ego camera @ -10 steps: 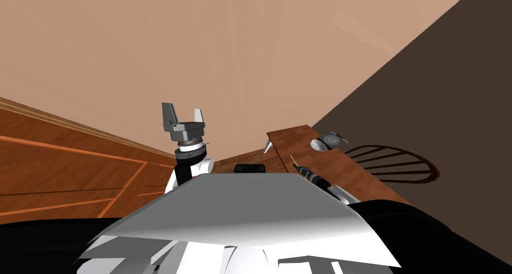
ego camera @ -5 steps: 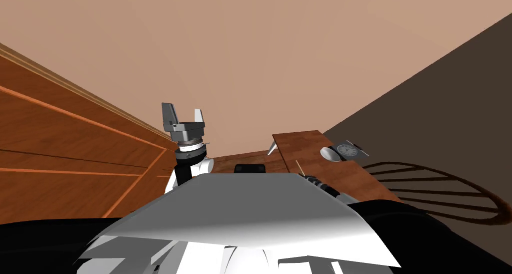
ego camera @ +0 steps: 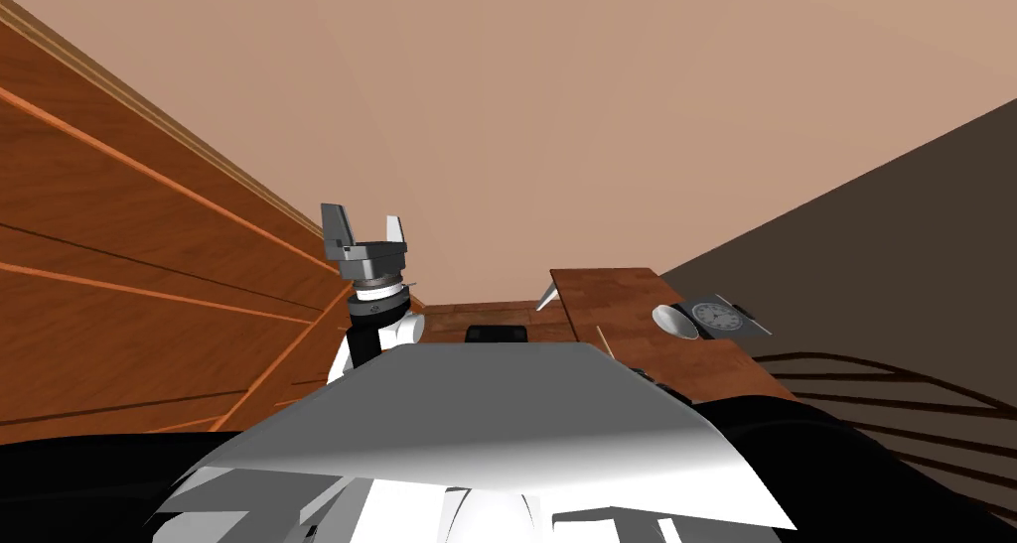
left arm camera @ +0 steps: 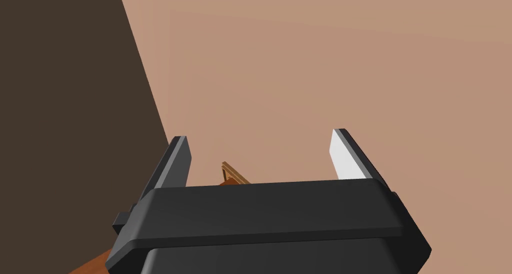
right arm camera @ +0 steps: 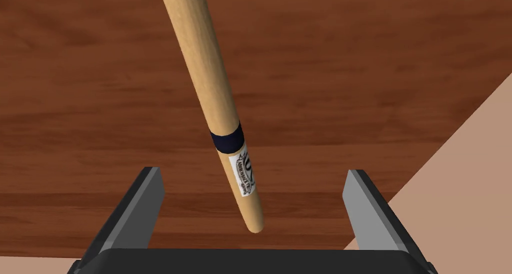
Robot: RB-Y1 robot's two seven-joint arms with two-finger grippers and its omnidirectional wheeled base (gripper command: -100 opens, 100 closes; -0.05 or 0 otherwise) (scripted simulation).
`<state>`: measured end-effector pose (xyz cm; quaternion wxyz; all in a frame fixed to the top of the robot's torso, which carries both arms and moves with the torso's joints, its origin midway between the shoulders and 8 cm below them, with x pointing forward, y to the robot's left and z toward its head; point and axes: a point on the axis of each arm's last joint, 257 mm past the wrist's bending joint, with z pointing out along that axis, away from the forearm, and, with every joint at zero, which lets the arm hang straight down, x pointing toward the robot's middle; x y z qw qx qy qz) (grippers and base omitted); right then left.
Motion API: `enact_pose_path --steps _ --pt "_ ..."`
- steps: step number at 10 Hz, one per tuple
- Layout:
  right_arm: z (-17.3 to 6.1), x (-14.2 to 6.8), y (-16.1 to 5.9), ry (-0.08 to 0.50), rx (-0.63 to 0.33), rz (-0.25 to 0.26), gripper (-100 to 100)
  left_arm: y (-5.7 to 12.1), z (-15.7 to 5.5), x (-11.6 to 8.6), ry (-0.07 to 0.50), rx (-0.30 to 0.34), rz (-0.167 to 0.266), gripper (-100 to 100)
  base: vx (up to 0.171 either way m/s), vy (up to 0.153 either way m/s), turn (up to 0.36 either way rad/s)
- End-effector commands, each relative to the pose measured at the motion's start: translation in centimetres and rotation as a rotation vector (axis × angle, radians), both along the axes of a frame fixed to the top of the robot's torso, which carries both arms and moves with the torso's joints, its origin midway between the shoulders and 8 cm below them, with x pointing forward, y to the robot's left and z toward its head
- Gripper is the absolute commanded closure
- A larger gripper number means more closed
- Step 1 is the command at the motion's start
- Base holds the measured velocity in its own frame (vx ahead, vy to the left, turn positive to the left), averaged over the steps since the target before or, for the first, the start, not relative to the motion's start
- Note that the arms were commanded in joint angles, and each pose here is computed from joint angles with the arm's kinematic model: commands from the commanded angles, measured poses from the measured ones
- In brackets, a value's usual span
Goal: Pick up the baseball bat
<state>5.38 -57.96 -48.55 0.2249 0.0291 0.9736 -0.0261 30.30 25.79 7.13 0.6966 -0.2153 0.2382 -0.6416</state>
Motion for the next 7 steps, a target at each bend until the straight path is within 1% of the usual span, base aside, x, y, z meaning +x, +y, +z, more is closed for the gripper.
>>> enact_pose_path --steps 1,2,3,4,5,6,7 --pt "-0.2 -2.3 -1.3 0.054 -0.019 0.008 -100 0.0 0.0 0.0 0.000 0.000 0.000 0 -0.019 0.025 0.201" --pt "-0.2 -2.4 -1.4 0.057 -0.022 0.005 -100 0.0 0.0 0.0 0.000 0.000 0.000 0 -0.013 0.014 0.070" --pt "-0.4 -3.7 -2.0 0.086 -0.031 0.008 -100 0.0 0.0 0.0 0.000 0.000 0.000 0 -0.008 0.018 0.095" --pt "-0.4 -3.7 -2.0 0.086 -0.031 0.008 -100 0.0 0.0 0.0 0.000 0.000 0.000 0 -0.006 0.013 0.047" --pt "-0.5 -5.7 -2.7 0.130 -0.044 0.014 -100 0.0 0.0 0.0 0.000 0.000 0.000 0 -0.009 0.021 0.166" --pt "-0.5 -4.8 -2.4 0.109 -0.039 0.010 -100 0.0 0.0 0.0 0.000 0.000 0.000 0 -0.004 0.008 0.040" --pt "-0.5 -5.0 -2.4 0.112 -0.039 0.011 0 0.0 0.0 0.0 0.000 0.000 0.000 0 0.000 0.000 0.000"
